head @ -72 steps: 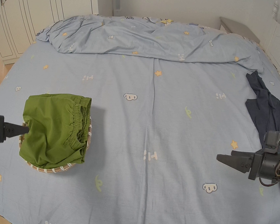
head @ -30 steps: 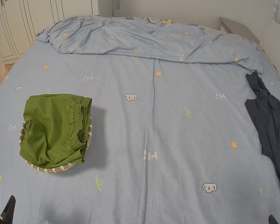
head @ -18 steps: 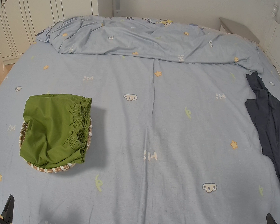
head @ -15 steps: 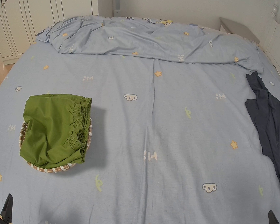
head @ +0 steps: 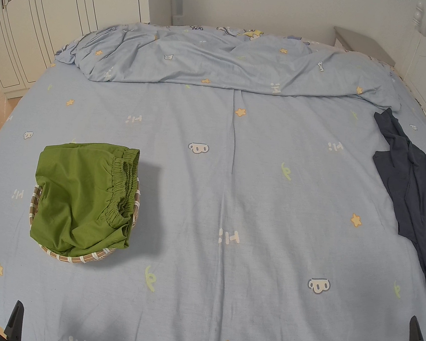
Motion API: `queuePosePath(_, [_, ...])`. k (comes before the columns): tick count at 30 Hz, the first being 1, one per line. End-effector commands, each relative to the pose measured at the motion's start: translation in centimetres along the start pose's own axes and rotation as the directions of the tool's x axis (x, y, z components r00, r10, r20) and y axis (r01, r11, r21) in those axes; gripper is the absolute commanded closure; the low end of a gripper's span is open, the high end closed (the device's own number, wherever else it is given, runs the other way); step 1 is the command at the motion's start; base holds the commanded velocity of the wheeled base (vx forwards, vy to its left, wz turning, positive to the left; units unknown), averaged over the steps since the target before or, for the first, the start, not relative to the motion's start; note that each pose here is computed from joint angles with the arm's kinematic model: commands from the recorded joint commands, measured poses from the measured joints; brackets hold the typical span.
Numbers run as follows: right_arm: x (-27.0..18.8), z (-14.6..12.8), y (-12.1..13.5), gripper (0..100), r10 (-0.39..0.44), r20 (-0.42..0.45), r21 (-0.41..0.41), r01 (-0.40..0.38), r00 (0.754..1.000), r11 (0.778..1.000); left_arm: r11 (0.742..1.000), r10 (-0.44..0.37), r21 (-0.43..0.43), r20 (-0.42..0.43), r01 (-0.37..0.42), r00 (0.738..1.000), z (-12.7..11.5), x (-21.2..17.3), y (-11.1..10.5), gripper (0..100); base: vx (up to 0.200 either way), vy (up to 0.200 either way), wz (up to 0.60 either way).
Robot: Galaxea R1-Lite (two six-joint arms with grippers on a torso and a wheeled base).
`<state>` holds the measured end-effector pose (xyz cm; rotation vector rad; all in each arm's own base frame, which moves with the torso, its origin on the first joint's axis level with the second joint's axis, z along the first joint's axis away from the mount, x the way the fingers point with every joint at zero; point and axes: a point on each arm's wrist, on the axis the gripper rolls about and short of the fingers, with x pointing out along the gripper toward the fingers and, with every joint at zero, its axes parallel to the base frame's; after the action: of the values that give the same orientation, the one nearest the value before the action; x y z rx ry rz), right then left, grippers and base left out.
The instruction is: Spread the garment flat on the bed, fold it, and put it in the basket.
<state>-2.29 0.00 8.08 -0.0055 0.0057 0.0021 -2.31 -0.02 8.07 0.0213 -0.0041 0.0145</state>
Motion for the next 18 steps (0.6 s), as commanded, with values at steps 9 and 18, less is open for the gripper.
queuePosePath(9, [0.00,-0.55,-0.04,0,-0.017,0.001,0.024,0.017,1.000,1.000,1.000,-0.001,-0.006,-0.009,0.001,1.000,-0.47,0.06,-0.01,0,0.000,0.000,0.00])
queuePosePath(18, [0.00,-0.55,-0.04,0,-0.021,0.001,0.025,0.021,1.000,0.999,1.000,0.001,-0.006,-0.009,-0.001,1.000,-0.47,0.06,-0.01,0,0.000,0.000,0.00])
